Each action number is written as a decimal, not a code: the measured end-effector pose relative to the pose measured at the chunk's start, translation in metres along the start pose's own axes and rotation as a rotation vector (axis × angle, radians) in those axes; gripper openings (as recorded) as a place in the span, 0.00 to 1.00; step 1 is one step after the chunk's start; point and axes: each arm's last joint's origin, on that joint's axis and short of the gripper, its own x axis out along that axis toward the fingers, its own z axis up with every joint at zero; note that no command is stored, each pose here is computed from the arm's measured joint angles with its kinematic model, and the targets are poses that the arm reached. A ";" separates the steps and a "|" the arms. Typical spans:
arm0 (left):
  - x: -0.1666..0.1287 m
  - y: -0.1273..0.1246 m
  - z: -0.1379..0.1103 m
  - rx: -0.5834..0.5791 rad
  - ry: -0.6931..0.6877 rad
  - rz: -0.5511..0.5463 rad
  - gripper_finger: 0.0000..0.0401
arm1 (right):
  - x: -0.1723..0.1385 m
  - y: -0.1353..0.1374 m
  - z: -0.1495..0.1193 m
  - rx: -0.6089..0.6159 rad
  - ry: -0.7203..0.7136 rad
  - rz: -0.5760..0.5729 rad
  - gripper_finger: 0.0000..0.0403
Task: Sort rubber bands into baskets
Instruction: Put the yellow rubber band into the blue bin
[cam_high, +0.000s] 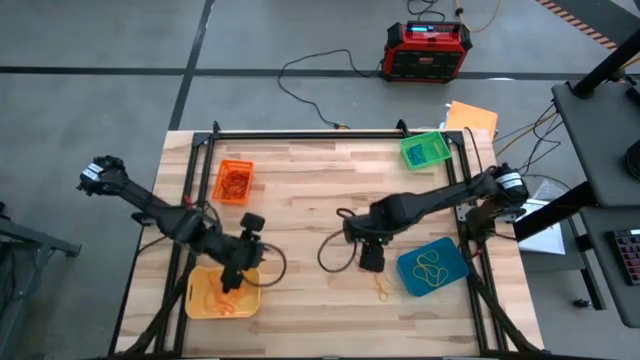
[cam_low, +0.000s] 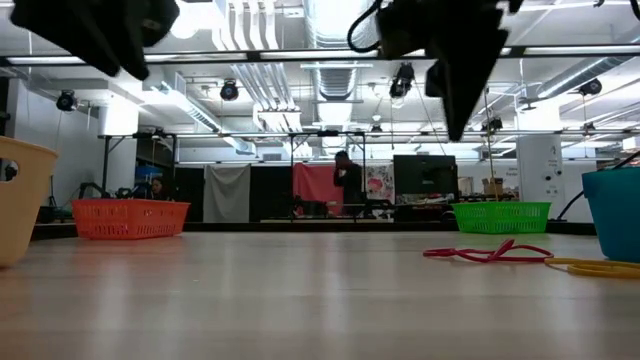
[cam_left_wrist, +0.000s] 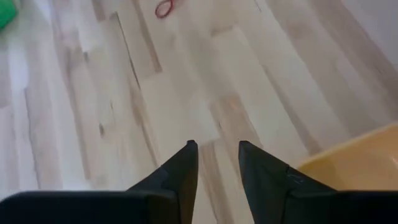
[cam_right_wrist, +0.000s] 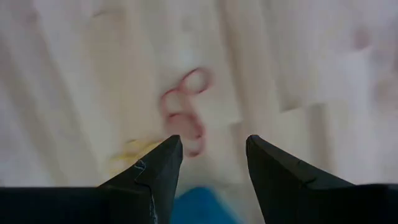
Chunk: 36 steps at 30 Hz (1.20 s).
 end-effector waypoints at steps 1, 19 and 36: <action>0.002 0.005 -0.002 0.003 -0.017 -0.007 0.24 | 0.000 0.005 -0.003 0.019 0.011 0.015 0.43; 0.016 0.056 -0.018 0.071 -0.417 0.240 0.20 | 0.044 0.088 -0.045 0.135 0.180 0.020 0.43; 0.008 0.059 -0.010 0.158 -0.429 0.268 0.20 | 0.074 0.104 -0.042 0.135 0.123 -0.002 0.36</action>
